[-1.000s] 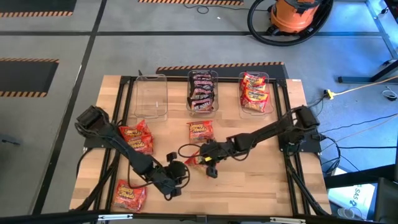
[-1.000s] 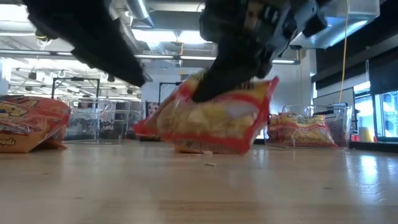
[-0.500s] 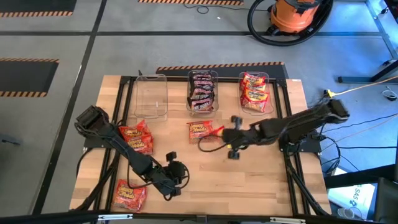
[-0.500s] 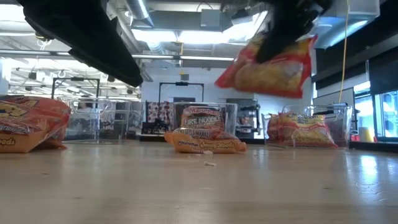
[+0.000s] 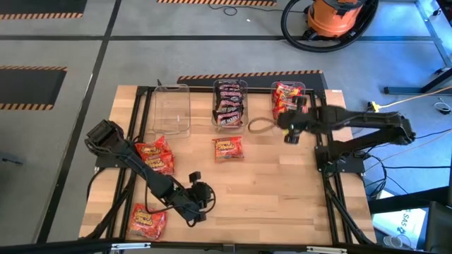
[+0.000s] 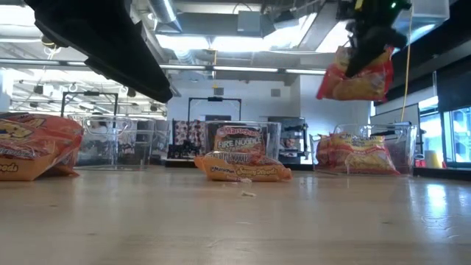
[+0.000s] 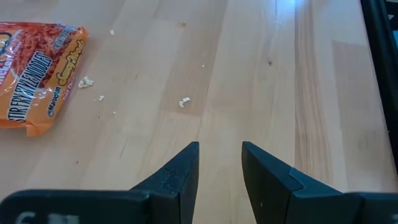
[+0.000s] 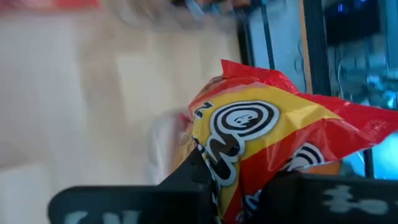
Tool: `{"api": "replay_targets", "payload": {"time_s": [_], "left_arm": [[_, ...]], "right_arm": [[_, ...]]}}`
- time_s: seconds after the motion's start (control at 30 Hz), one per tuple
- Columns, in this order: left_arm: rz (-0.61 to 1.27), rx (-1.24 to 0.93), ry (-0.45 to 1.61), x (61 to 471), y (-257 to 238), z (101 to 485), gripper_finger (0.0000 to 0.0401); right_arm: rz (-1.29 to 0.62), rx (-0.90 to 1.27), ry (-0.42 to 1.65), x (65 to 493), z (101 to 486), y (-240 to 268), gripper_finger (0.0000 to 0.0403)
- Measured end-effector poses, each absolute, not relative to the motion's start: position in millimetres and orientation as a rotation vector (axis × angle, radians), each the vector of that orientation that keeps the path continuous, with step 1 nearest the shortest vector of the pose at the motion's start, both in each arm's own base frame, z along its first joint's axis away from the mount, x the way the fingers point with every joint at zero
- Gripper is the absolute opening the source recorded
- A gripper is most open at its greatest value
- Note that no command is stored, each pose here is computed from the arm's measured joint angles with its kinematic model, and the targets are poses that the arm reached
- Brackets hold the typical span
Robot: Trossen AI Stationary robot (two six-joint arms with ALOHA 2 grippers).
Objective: Sort Maruchan noodles
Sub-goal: Put the red noodle pack into the right transparent bin
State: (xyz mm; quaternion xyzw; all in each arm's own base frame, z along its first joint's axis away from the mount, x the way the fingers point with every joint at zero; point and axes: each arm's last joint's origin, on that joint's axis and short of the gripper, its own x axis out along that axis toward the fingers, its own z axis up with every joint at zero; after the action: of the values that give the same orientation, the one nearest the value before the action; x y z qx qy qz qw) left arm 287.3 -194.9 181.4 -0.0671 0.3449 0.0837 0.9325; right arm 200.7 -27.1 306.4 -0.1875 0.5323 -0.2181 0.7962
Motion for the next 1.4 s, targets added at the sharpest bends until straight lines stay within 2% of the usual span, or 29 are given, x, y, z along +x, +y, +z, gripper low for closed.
{"api": "replay_targets", "payload": {"time_s": [0.2, 0.4, 0.67, 0.97, 1.07, 1.23, 1.4], "left_arm": [[0.169, -0.137, 0.704, 287, -195, 182, 0.0115], [0.166, -0.132, 0.702, 288, -195, 182, 0.0115], [0.155, -0.114, 0.696, 289, -195, 182, 0.0115], [0.152, -0.107, 0.696, 289, -195, 182, 0.0115], [0.152, -0.106, 0.696, 289, -195, 182, 0.0115], [0.152, -0.106, 0.696, 289, -195, 182, 0.0115], [0.153, -0.108, 0.697, 290, -194, 182, 0.0115]], "right_arm": [[-0.491, -0.339, 1.229, 193, 301, -75, 0.0025], [-0.413, -0.344, 1.365, 187, 269, -103, 0.0025], [-0.285, -0.270, 1.397, 193, 224, -111, 0.0025], [-0.256, -0.196, 1.466, 201, 189, -114, 0.0029], [-0.258, -0.192, 1.473, 202, 187, -115, 0.0055], [-0.338, -0.220, 1.498, 200, 191, -117, 0.0135], [-0.422, -0.151, 1.508, 203, 218, -119, 0.0203]]}}
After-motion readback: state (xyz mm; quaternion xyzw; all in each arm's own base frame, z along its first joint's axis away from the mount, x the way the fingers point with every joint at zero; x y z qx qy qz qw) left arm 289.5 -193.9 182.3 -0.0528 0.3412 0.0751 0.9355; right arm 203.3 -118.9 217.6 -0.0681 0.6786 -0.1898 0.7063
